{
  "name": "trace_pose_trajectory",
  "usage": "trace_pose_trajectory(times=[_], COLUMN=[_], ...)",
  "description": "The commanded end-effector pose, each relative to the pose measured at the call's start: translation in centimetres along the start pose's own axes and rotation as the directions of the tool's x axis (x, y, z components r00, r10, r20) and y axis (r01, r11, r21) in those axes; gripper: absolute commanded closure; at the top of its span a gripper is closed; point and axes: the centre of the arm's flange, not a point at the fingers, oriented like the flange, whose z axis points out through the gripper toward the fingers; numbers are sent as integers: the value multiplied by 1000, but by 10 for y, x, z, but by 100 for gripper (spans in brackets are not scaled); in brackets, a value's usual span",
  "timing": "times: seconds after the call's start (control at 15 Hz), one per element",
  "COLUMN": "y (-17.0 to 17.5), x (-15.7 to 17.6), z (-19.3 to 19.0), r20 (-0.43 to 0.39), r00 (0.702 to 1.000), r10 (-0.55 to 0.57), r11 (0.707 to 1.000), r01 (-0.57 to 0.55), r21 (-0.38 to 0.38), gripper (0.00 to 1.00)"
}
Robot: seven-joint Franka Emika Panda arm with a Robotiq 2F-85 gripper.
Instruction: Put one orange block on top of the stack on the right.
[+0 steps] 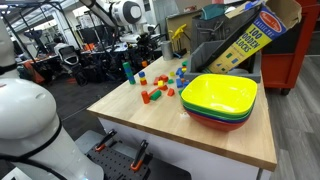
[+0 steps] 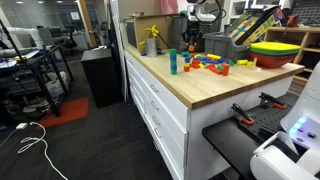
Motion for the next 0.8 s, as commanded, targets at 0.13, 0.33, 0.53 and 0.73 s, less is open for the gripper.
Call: trace_pose_trajectory(times=[0.13, 0.33, 0.53, 0.73], y=[-22, -29, -36, -34], x=[-13, -17, -22, -22], z=[-8, -7, -9, -3], r20=[-17, -12, -2, 26], r00=[1000, 1000, 1000, 1000], r10=[1, 1, -1, 17], r11=[999, 999, 999, 999], r01=[-1, -1, 1, -16], r21=[-47, -53, -48, -50], gripper=[93, 93, 93, 93])
